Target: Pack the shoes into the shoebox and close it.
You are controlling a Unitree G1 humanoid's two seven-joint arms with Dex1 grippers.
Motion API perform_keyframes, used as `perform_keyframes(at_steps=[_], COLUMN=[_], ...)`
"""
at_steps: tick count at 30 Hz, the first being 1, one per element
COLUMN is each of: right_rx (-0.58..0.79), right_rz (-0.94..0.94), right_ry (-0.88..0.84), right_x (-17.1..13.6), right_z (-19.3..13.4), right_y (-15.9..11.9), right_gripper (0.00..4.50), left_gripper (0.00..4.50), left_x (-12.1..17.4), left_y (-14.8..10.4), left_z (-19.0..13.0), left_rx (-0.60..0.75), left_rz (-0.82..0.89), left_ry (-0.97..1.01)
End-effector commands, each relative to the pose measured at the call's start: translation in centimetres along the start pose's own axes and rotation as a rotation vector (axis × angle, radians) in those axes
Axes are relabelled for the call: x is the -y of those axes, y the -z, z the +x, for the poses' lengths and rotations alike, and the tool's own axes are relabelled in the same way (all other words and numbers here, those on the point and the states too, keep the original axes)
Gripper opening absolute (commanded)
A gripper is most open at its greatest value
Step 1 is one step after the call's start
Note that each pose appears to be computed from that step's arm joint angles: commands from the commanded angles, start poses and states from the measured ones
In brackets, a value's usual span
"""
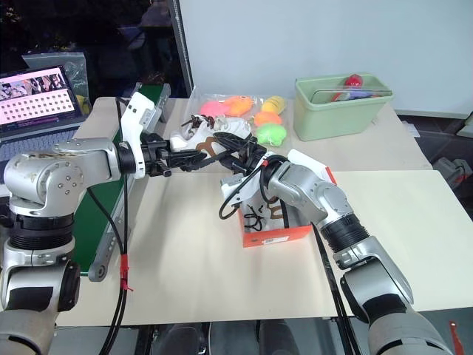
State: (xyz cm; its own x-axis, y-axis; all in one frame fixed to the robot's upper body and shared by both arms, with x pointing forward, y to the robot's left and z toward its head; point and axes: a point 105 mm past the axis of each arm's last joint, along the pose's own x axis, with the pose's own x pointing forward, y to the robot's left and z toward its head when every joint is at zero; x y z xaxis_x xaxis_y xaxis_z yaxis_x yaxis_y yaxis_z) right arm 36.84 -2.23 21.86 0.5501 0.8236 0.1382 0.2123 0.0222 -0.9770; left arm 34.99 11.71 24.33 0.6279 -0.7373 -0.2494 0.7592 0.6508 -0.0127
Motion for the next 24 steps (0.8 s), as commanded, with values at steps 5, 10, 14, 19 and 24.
perform_keyframes(at_steps=[5,10,14,19,24], right_rx=[0.033,0.048,0.01,-0.12,-0.366], right_rz=[0.068,0.146,0.21,0.311,0.673], right_ry=[0.088,0.1,0.122,0.121,0.128], right_x=[2.8,3.8,4.4,4.2,4.4], right_z=[0.6,0.7,0.8,0.3,-1.3], right_y=[-1.5,-2.5,-1.9,1.1,7.1], right_gripper=[0.46,0.42,0.42,0.42,0.42], left_gripper=[2.36,2.66,3.81,4.48,4.48], left_x=[0.3,0.3,0.8,0.0,-0.4], left_y=[-1.5,-1.2,-0.9,-1.4,-0.7], left_z=[-0.3,-0.2,-0.2,-0.8,-1.4], left_rx=[0.05,0.057,0.056,0.134,0.166], left_rz=[0.058,0.048,0.071,0.042,0.015], left_ry=[-0.001,-0.009,0.008,-0.045,-0.103])
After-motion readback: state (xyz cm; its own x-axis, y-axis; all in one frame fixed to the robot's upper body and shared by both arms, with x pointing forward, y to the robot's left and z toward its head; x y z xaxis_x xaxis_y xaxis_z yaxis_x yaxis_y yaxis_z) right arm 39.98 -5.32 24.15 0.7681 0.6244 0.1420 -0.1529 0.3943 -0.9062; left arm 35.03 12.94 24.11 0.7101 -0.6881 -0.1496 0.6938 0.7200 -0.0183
